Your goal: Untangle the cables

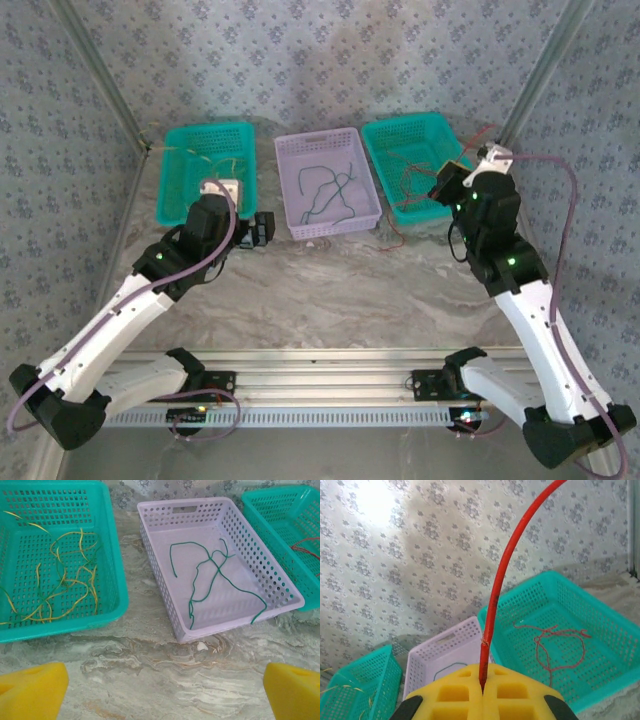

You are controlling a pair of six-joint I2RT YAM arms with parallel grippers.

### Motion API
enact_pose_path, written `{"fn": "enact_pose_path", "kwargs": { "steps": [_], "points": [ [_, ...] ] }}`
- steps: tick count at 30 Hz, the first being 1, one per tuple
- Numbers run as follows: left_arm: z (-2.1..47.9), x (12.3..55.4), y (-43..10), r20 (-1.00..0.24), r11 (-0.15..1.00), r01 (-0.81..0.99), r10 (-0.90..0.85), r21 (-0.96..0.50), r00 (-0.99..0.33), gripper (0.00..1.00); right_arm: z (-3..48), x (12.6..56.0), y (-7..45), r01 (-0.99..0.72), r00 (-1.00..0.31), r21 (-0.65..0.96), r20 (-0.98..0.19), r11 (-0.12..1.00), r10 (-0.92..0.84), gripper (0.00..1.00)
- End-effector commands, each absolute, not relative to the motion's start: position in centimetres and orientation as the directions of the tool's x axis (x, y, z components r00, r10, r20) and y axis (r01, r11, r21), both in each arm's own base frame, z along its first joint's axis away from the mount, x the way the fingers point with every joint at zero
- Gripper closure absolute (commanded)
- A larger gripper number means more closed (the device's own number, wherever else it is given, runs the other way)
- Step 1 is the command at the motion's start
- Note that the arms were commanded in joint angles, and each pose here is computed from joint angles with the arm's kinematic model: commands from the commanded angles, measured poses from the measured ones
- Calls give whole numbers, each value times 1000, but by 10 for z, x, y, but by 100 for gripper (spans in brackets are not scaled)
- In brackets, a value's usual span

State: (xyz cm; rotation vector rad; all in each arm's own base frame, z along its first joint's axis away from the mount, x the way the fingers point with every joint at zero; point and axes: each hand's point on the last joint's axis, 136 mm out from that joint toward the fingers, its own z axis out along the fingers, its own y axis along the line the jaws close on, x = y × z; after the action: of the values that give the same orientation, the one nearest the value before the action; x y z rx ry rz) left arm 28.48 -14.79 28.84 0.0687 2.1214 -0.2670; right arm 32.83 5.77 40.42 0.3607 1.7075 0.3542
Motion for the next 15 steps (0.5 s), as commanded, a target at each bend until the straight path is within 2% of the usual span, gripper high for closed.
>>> {"fn": "enact_pose_path", "kwargs": {
  "steps": [1, 5, 7, 15],
  "points": [
    [298, 286, -148, -859, 969, 170, -68, -178, -507, 0, 431, 341, 46, 63, -105, 390, -913, 919, 394, 100],
    [298, 287, -148, -862, 968, 178, -65, -177, -502, 0, 465, 364, 36, 73, -34, 366, -929, 928, 369, 100],
    [299, 287, -149, -863, 966, 186, -63, -179, -501, 0, 470, 383, 31, 100, -47, 330, -941, 939, 336, 100],
    [295, 287, -147, -864, 965, 187, -65, -181, -499, 0, 456, 458, -8, 223, -68, 244, -962, 944, 265, 100]
  ]
}}
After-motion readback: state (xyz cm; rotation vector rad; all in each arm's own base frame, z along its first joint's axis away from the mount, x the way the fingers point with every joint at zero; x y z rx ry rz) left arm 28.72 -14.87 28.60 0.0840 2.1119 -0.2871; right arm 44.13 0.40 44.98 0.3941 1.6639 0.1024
